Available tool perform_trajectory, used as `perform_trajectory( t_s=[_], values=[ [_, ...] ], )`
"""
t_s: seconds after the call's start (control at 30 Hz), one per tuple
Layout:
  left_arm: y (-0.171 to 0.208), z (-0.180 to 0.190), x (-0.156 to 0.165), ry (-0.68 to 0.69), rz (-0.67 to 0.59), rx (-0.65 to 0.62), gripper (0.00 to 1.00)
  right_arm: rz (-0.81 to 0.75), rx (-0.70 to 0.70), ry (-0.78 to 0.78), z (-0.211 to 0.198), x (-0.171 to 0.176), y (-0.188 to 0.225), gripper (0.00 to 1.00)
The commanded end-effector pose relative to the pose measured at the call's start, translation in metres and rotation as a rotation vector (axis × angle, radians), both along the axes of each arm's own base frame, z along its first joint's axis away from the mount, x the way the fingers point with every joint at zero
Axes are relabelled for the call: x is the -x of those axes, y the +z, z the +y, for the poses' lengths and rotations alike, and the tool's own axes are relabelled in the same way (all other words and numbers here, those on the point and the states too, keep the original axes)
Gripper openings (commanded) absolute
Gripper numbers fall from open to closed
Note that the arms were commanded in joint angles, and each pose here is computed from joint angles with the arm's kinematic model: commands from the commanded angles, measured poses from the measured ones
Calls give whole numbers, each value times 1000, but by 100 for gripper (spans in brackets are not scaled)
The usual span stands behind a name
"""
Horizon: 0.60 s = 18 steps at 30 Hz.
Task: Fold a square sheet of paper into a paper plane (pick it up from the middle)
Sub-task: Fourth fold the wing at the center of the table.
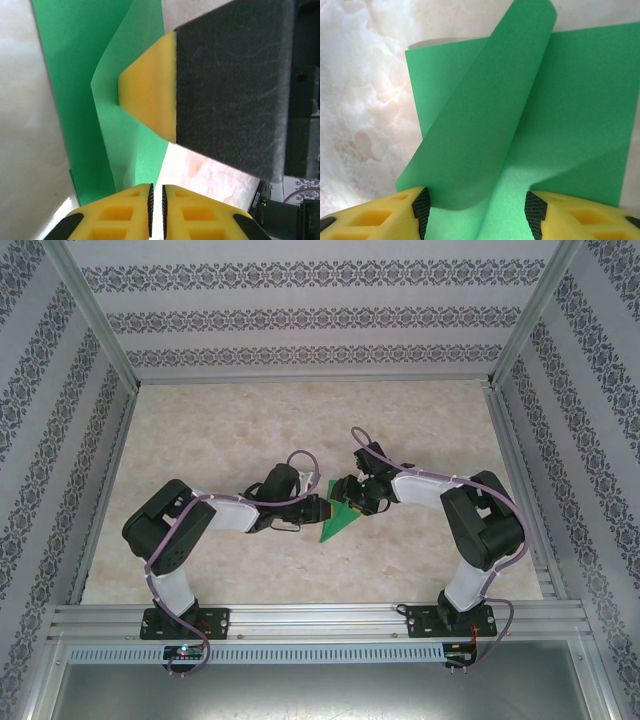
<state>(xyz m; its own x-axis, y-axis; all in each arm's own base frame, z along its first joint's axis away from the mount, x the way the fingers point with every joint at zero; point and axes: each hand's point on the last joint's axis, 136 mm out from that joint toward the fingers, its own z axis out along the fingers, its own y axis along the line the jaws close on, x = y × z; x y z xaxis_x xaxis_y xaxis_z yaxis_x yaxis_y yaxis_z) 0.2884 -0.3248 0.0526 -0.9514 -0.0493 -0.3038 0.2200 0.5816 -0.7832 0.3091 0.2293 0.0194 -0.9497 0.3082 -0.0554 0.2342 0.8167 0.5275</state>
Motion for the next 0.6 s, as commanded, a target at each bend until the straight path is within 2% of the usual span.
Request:
perform_trajectory(
  t_s=[0.0,0.57],
  values=[
    [-8,-2,-1,-9,14,-39,16,205,238,-31,-44,48,-65,58],
    [-22,3,-3,12,41,-89,14,221,274,-13,-49,54,-73,55]
  ],
)
